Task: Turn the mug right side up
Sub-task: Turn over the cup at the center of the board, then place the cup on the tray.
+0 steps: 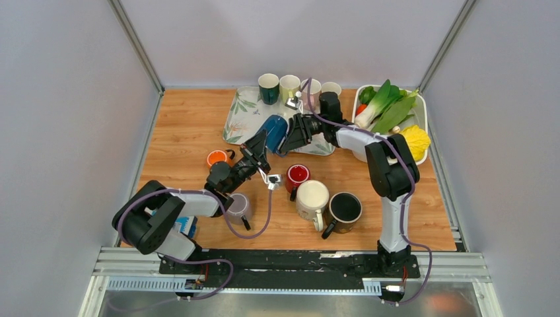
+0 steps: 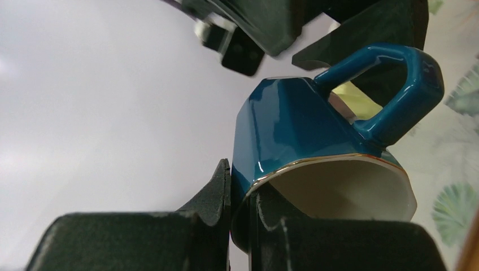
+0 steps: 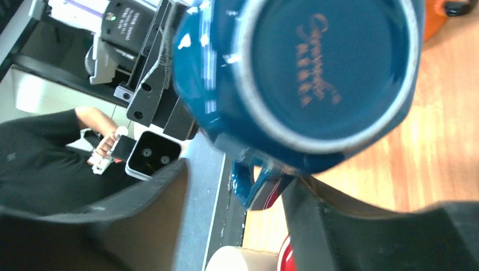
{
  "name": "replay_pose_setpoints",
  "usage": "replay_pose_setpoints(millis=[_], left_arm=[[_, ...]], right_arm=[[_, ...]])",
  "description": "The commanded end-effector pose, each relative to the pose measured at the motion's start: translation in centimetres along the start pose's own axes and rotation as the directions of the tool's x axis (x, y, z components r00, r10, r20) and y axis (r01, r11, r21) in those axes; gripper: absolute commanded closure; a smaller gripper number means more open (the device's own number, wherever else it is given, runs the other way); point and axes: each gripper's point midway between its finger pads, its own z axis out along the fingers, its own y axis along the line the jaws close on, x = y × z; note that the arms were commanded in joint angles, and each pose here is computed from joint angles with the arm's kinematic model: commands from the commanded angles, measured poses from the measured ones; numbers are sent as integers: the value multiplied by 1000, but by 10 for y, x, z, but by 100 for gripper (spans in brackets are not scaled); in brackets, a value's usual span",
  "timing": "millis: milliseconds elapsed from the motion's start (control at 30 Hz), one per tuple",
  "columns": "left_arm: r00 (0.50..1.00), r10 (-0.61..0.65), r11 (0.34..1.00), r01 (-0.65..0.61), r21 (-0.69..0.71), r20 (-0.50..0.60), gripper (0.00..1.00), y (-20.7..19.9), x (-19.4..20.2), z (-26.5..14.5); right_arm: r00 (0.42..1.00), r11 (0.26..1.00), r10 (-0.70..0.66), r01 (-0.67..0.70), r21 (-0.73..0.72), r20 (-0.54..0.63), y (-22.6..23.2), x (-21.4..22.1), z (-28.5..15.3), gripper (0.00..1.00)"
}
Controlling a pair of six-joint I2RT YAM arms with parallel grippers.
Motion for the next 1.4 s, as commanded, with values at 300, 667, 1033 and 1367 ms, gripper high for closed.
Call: replay_pose_setpoints(millis=[300, 667, 1033, 1367], left_arm=[[703, -481, 690, 672, 268, -524, 100, -8, 26, -57], [181, -525, 154, 981, 116, -832, 100, -49, 23, -62], [14, -468, -28, 999, 31, -884, 100, -69, 25, -54], [11, -444, 11, 1000, 7, -896, 100, -74, 36, -51]], right_arm=[[665, 335, -708, 613, 716, -238, -5, -121, -95, 0], [436, 215, -719, 880, 423, -542, 4, -37, -81, 0], [345, 299, -735, 938, 177, -583, -23, -5, 0, 25], [199, 249, -742, 968, 12, -640, -46, 13, 48, 29]])
